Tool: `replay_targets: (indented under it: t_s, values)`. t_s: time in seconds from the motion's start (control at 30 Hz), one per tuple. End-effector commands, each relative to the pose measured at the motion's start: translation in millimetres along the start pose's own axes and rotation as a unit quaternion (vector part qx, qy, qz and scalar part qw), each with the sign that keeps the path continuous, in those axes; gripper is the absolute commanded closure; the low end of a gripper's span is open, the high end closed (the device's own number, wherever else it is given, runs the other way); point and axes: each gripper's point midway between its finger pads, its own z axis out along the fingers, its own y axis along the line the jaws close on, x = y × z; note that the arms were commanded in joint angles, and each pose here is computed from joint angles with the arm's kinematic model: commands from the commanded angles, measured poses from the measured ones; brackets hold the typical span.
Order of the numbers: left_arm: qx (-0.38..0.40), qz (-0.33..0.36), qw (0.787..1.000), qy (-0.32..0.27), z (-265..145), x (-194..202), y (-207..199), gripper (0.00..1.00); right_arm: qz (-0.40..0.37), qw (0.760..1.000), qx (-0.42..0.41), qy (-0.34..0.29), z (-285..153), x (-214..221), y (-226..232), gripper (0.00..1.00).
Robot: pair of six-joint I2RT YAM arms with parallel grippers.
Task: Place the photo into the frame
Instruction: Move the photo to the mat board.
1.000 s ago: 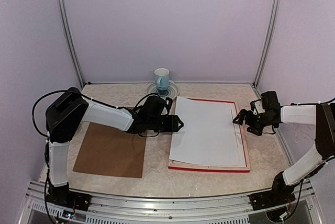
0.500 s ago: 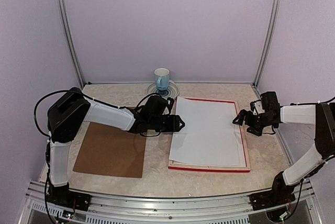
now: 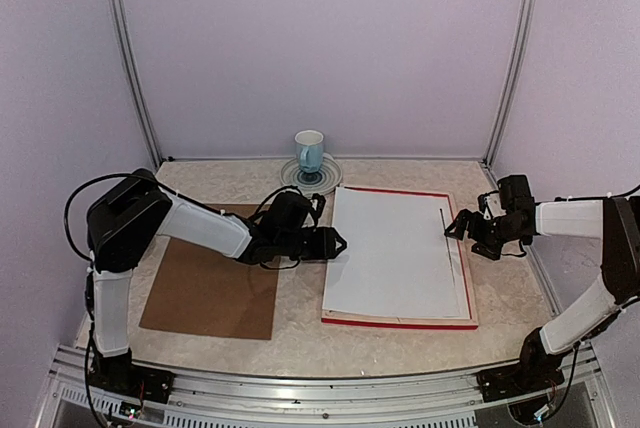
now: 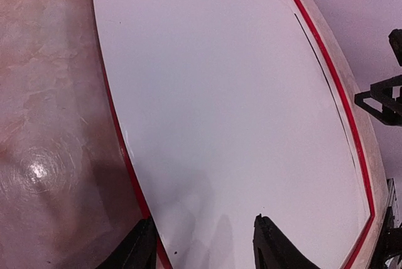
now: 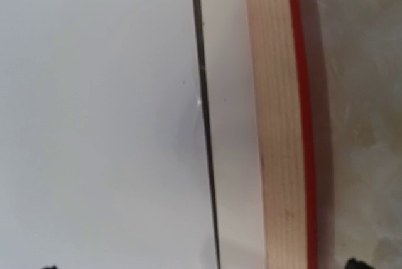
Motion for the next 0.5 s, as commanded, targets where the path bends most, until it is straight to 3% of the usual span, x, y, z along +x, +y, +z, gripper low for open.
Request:
replay_targets:
  t_s: [0.0,0.47]
  values:
    - [0.060,-0.002,0.997,-0.049,-20,-30,-30,0.48,0.003,1.000,0.006,-0.002,-1,-4,-3,0.01]
    - [0.128,-0.044,0.989,-0.057,-30,-35,-36,0.56,0.003,1.000,0.008,-0.003,-2,-5,-4,0.01]
